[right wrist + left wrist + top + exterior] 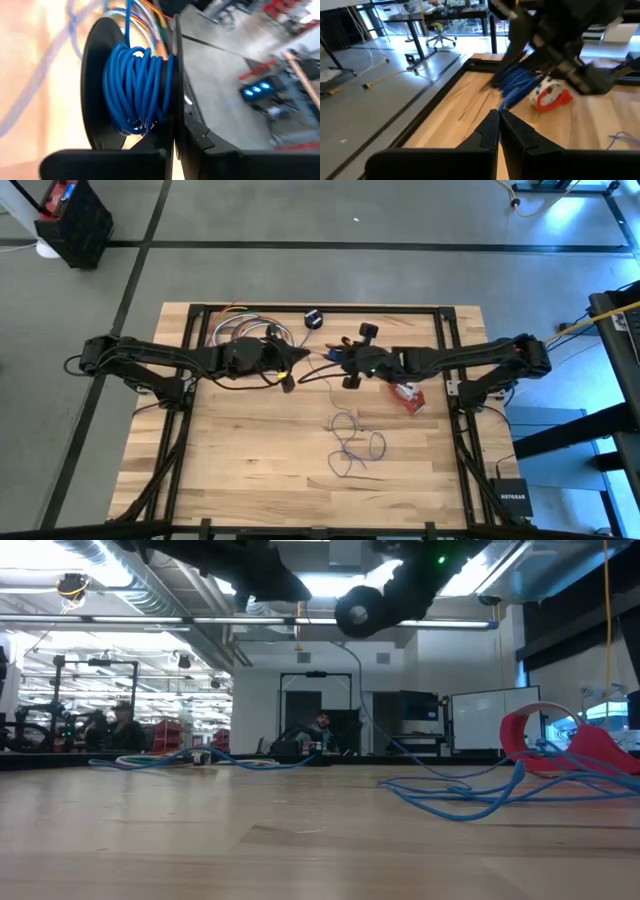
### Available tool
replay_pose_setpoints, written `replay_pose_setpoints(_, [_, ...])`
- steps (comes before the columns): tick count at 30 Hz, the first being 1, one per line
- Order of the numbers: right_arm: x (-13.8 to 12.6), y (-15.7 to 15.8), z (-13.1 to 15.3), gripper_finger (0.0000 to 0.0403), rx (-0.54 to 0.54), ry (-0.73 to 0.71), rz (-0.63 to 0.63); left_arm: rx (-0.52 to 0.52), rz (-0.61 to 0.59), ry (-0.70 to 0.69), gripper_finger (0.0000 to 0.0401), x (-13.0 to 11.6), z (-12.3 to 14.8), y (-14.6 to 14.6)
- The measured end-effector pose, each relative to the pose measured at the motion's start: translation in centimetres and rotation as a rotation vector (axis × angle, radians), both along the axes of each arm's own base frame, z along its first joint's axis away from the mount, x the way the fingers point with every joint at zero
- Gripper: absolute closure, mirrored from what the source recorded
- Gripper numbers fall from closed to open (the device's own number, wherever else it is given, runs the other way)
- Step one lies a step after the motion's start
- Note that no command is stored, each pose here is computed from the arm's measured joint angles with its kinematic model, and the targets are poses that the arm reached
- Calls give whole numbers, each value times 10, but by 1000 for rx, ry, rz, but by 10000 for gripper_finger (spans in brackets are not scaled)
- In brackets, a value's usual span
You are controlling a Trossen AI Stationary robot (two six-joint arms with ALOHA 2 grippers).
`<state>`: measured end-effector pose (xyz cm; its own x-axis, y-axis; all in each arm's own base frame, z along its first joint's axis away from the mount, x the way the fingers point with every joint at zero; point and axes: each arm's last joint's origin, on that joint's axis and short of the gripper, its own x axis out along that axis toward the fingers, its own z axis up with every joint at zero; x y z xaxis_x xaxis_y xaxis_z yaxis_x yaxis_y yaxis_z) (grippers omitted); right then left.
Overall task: Coil cords
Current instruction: Coil the blue wire onto the spool
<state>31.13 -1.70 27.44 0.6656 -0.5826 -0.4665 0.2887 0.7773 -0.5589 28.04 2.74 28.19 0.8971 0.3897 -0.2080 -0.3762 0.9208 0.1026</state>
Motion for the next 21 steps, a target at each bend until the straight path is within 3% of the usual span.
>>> replay_pose_setpoints(9, [24,-1,-9,384,-17,-135,-32,-36,-54,-109,396,6,6,-13])
replay_pose_setpoints(21, [38,-1,-1,384,1,-336,-17,-22,-96,-141,396,28,-11,-22])
